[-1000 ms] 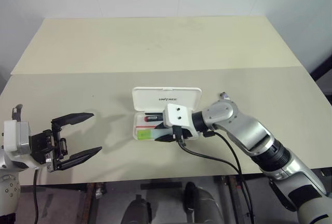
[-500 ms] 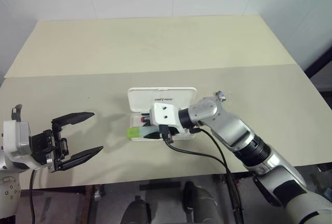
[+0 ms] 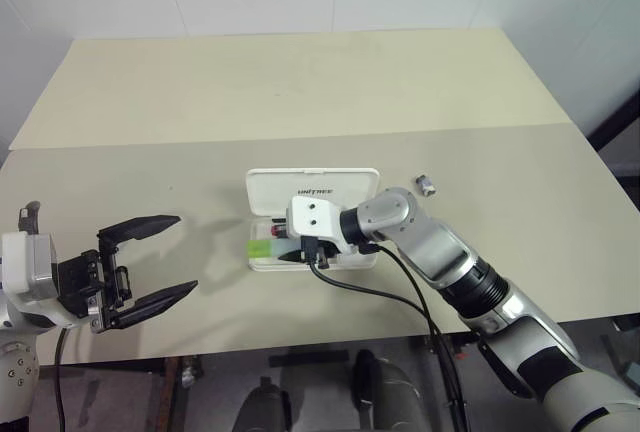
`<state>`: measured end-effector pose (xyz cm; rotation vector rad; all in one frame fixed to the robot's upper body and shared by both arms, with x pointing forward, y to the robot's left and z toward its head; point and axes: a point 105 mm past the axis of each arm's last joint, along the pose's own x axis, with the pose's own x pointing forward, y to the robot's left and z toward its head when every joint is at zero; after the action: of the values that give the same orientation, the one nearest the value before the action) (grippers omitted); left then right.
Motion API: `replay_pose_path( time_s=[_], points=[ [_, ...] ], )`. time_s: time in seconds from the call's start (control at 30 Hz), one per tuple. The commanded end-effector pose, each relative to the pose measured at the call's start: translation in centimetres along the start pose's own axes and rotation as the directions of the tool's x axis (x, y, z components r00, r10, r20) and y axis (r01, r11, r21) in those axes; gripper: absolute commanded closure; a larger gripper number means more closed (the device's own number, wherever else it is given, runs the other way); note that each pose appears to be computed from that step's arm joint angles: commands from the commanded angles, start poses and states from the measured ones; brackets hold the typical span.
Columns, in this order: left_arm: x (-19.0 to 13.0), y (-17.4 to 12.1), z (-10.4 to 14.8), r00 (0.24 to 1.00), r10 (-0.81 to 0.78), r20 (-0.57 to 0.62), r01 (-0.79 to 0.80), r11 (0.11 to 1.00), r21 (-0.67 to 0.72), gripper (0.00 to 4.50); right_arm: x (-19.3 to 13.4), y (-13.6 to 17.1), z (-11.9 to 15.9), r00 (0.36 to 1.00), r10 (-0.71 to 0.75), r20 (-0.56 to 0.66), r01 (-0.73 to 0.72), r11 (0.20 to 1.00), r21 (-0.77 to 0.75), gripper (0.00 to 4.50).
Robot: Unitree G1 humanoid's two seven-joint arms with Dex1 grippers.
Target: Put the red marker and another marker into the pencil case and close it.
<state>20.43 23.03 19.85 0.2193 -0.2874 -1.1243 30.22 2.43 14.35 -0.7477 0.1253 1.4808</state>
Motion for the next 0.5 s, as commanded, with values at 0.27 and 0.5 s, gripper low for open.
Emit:
replay_pose_path(
  time_s=[0.27,0.5],
  points=[
    [0.1,0.4,1.2,1.000,0.002,0.013,-0.003,0.999,0.055,0.00,-1.7,0.5,1.6,0.999,0.028,0.042,-0.026,0.999,-0.045,0.04],
    [0.7,0.6,1.2,1.000,-0.002,0.026,0.001,0.998,0.055,0.00,-4.0,2.7,2.1,0.994,0.084,0.073,-0.084,0.996,0.001,0.04]
  ],
)
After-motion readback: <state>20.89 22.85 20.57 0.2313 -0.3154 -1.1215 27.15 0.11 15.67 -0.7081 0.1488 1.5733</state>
